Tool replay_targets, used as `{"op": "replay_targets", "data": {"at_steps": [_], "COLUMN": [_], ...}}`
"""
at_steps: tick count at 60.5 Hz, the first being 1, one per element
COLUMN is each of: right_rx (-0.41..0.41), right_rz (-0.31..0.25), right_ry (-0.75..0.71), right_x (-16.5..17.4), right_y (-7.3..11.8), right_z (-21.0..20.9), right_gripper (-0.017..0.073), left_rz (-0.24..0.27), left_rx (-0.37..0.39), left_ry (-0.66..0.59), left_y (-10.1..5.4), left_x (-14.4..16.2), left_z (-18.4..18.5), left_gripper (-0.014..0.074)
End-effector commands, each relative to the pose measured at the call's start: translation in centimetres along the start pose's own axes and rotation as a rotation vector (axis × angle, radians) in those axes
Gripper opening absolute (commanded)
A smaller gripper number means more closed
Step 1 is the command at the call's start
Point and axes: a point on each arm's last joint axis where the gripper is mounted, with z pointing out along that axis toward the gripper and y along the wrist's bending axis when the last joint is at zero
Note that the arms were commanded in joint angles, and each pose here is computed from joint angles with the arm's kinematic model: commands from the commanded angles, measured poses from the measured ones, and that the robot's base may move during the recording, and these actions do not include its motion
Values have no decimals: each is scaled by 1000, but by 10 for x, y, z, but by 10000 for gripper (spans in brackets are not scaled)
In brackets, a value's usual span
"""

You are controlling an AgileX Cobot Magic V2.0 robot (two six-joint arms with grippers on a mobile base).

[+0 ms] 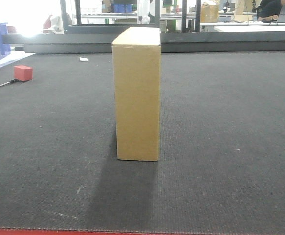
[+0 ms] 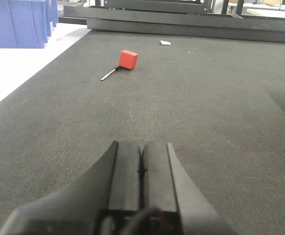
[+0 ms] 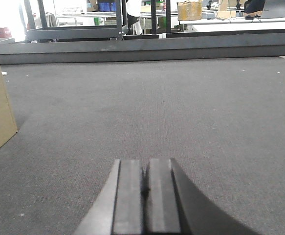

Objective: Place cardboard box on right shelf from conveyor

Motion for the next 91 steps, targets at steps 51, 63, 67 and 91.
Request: {"op": "replay_targets", "data": {"at_steps": [51,63,67,91], "right_rx": [-6,-20,-25,-88], "right_rz": [-10,-10,-11,-8], "right_ry": [-151,-240,-245,-32], "right_x": [-15,-63,-84,-139], "right_y": [1,6,9,24], "right_z": [-3,-13,-15,46], "right_gripper": [56,56,57,556], "left_rz": [-5,-5,-5,-5], "left_rx": [-4,-4,-4,-4], "left_ry": [-91,-91,-91,-91], "left_y": [0,0,0,0], "left_x": [-6,-6,-6,-6], "left_z": [-1,-1,-1,-1], "left_gripper": [-116,-116,-116,-116]}}
